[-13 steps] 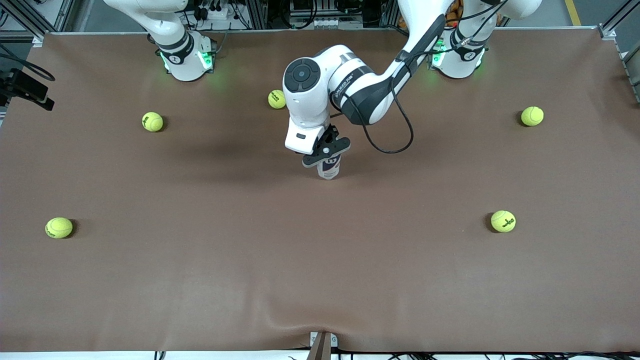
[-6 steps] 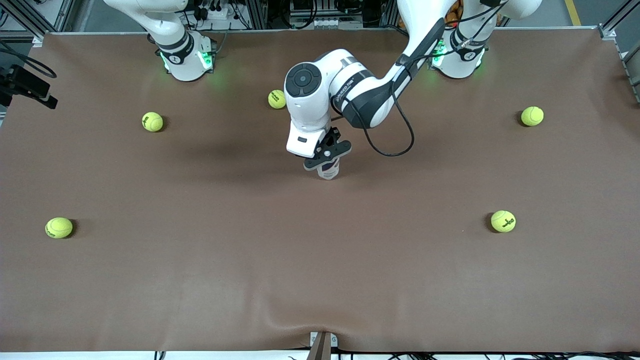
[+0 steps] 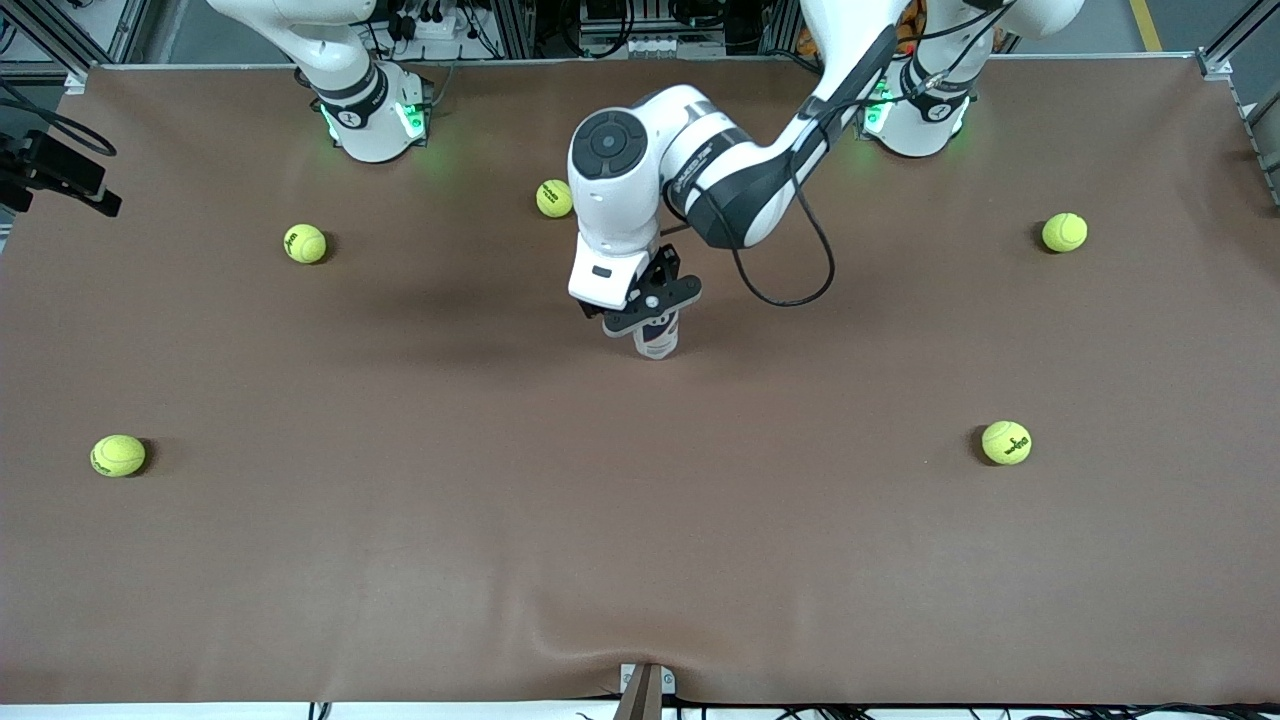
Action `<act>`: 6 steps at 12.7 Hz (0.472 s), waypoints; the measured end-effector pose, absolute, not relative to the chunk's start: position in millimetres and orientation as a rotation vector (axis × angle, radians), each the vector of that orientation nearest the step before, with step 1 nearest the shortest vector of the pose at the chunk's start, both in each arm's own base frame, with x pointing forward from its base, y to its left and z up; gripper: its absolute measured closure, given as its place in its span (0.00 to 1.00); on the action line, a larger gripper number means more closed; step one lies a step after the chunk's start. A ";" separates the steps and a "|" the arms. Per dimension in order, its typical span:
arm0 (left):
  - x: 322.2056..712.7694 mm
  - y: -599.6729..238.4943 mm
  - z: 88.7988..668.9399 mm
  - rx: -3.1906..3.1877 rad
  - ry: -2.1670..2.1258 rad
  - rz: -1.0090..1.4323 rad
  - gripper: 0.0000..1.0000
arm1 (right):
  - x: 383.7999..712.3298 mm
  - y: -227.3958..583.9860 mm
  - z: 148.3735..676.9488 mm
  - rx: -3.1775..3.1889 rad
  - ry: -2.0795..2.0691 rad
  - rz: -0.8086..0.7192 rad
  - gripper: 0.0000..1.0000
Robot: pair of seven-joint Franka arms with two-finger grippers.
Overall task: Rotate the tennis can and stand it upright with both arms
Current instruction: 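Rotate the can upright with the left gripper and set it down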
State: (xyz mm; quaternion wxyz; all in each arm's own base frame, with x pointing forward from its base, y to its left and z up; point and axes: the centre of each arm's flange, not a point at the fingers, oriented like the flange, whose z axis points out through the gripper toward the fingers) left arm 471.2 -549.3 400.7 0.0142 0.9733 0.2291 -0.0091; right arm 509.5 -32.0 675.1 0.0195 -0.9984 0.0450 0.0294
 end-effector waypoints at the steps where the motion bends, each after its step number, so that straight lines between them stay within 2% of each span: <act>1: 476.5 -542.5 413.6 3.005 0.737 -0.037 0.03 | 509.3 -30.0 674.4 -3.103 0.133 0.099 0.00; 2: 484.8 -532.6 426.0 2.981 0.766 -0.037 0.00 | 509.4 -27.5 674.0 -3.108 0.125 0.102 0.00; 6: 529.9 -472.8 470.2 2.938 0.802 0.007 0.00 | 508.5 -24.7 672.9 -3.116 0.116 0.119 0.00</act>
